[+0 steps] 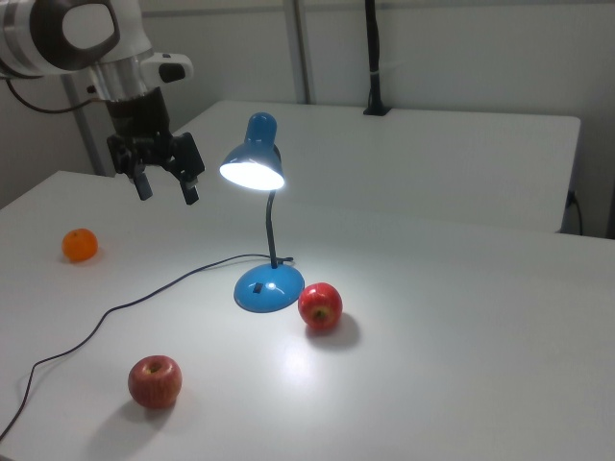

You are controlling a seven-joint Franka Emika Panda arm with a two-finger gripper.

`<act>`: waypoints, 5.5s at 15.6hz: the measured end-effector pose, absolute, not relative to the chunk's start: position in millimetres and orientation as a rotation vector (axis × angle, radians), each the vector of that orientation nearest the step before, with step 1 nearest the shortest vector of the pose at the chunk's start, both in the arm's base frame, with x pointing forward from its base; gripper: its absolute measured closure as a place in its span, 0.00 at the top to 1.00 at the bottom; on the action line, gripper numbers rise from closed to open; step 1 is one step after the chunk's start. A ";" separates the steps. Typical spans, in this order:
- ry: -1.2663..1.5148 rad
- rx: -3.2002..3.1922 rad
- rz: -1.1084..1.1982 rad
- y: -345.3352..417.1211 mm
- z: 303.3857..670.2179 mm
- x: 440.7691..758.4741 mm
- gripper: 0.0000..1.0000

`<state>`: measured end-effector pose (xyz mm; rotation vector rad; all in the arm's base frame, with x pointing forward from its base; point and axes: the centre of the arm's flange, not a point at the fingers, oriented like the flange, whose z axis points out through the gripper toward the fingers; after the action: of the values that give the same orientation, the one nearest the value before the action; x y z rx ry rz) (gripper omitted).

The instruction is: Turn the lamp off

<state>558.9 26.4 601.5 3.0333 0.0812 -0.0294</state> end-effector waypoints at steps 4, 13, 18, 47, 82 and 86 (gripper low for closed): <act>0.076 3.033 -0.029 25.6 601.5 558.9 1.00; 0.069 3.033 -0.034 23.4 601.2 558.7 1.00; 0.062 3.034 -0.035 21.1 601.2 558.7 0.57; 0.143 3.051 0.164 27.6 411.0 569.3 0.01; 0.089 3.022 0.666 13.7 328.9 630.3 0.01; 0.089 3.023 0.663 13.6 329.0 630.3 0.01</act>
<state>630.3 13.6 329.0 3.0229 0.0890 0.6629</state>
